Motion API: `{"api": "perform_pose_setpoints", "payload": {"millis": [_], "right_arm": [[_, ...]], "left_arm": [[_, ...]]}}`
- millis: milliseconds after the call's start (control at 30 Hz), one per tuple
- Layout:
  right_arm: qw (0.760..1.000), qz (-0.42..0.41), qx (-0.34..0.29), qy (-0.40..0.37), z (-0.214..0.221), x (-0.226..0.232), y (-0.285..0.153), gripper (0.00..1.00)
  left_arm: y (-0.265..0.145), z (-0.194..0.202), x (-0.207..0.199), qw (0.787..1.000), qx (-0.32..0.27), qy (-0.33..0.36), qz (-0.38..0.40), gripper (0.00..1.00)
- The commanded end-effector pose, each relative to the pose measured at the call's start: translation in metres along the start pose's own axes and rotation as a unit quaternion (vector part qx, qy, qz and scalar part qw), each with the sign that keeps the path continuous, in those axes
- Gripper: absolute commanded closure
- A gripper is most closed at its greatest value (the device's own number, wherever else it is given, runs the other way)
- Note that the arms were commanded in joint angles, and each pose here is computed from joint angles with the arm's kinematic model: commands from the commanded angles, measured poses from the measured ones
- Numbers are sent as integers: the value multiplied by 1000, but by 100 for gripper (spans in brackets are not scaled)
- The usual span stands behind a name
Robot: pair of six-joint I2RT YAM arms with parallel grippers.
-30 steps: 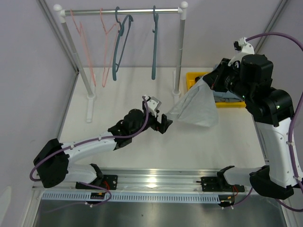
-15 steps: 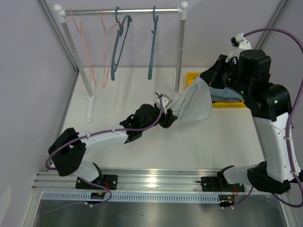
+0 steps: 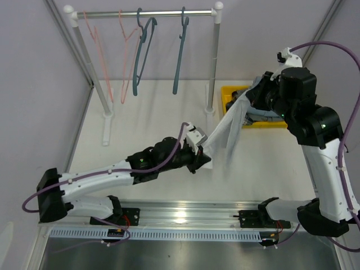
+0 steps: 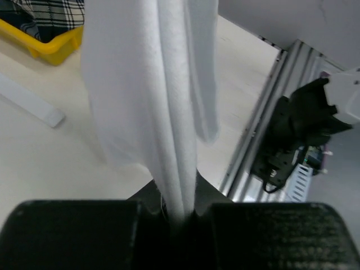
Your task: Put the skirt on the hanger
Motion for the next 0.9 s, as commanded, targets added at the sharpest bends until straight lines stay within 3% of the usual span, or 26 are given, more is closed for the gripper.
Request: {"api": "perform_pose_setpoints", "payload": {"millis": [0,200,267,300,367,400,433,467,600,700,733,800,867], "right_arm": [[1000,14,-11,-14,0,3,54,100],[998,-28,45,-36,38,45,178,100],[994,-27,96,-51,79,56,230,93],[991,-22,119,-57,100,59,257,81],[987,-26,144,-62,123,66,276,67],[986,-24,153,-63,130,67,281,51],[985,-14,161,-67,140,65,286,42],[985,-5,162,-65,144,63,286,32],[986,24,159,-53,148,46,266,20],[984,41,171,-37,161,30,233,18],[976,56,205,-38,192,14,223,18],[979,43,199,-3,194,12,191,19],[973,35,228,9,230,-1,153,22]], "left_arm": [[-31,-2,-1,997,18,-75,-25,100],[-55,49,45,966,89,-181,-159,100],[-61,79,77,941,112,-232,-220,100],[-63,89,87,932,117,-249,-236,100],[-71,114,109,910,126,-287,-271,100],[-73,116,114,906,120,-296,-278,100],[-79,127,125,896,122,-306,-296,100],[-81,130,128,893,125,-312,-299,100],[-85,153,139,877,141,-334,-316,100],[-84,163,144,868,141,-353,-319,100],[-84,165,146,866,140,-357,-322,100],[-83,172,146,862,143,-365,-320,100],[-83,176,148,859,148,-368,-323,100]]}}
Point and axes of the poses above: each gripper's point midway between its finger pads, its own y axis out along the fingers, its own x axis along the line the jaws close on, z = x × y, the point moved 3 cm from there along -y, back along the fingers, and after that the axes turned 1 degree about -y, right-handed, at the moved point
